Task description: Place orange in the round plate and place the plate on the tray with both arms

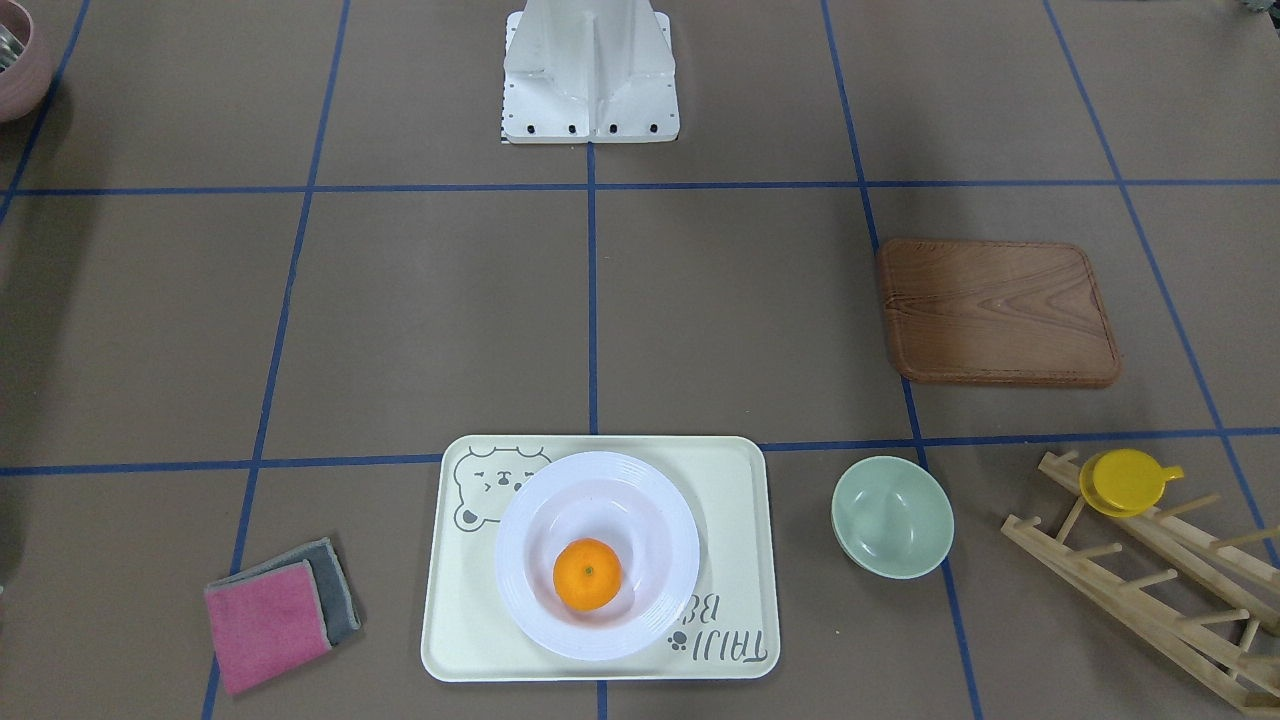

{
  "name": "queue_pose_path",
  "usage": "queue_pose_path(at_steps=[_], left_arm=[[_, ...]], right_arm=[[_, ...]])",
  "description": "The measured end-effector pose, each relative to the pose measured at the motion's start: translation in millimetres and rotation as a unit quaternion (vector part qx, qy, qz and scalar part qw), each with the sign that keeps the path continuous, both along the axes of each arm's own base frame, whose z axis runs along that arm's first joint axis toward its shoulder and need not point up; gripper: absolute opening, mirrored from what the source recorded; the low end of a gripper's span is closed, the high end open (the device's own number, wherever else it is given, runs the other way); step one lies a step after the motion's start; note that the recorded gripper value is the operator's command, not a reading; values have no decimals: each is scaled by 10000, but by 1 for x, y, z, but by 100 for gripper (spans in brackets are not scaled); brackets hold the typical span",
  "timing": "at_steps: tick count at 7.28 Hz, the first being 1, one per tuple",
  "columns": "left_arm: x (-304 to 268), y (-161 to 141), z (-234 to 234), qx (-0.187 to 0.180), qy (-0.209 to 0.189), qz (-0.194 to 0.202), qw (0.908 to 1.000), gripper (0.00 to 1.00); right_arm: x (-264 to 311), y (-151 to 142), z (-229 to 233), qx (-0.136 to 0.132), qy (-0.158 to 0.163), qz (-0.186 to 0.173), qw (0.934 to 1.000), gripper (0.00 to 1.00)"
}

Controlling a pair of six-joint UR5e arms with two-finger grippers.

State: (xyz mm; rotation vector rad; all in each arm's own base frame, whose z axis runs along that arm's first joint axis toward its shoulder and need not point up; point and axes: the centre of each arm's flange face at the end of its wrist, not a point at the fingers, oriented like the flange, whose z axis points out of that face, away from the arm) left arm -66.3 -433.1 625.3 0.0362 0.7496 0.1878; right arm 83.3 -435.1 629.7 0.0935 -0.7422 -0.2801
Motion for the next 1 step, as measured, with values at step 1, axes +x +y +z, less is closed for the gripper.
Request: queue_pose_path(at_steps=[1], left_arm=[[0,0,0,-2,0,0,10000,100]], right_arm=[[0,0,1,-11,-1,-1,10000,100]])
